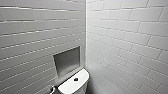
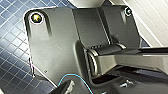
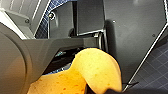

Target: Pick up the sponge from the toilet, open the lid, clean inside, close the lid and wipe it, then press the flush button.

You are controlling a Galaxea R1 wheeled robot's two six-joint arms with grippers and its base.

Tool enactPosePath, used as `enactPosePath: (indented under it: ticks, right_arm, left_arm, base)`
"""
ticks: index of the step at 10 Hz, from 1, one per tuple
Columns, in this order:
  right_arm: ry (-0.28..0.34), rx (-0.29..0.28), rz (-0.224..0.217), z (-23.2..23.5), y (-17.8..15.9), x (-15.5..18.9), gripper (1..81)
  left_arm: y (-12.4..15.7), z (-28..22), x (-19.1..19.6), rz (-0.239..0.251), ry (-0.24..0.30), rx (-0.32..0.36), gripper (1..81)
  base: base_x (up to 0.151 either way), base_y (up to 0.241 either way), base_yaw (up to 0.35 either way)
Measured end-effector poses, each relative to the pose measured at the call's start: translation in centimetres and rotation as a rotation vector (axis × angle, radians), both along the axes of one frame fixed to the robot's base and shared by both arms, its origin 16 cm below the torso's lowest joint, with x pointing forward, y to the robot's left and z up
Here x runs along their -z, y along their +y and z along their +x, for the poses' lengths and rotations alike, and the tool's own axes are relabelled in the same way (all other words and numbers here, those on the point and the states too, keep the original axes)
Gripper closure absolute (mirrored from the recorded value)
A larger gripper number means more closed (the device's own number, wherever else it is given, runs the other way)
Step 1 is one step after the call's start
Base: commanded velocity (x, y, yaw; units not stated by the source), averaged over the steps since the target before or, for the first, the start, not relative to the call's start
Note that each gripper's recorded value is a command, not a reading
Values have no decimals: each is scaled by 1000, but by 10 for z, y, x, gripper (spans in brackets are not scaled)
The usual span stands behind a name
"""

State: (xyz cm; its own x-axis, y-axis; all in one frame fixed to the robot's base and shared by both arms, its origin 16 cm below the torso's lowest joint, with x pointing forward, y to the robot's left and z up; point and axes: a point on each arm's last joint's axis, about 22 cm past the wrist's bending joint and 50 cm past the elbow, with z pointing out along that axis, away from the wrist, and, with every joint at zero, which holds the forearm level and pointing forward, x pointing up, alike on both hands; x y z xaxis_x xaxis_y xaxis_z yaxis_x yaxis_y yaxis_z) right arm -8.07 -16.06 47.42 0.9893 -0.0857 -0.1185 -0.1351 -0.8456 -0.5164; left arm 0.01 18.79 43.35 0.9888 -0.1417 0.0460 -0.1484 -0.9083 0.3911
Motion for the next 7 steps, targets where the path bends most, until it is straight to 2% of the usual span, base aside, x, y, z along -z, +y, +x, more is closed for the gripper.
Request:
enactPosePath:
  ticks: [5,7]
  right_arm:
    - [-1,4,8,-1,2,-2,811]
    - [-14,14,31,4,1,-11,811]
  left_arm:
    - [-1,-6,-1,-3,9,0,10]
    - [-3,-1,-7,-31,2,-1,10]
  base:
    - [0,0,0]
    - [0,0,0]
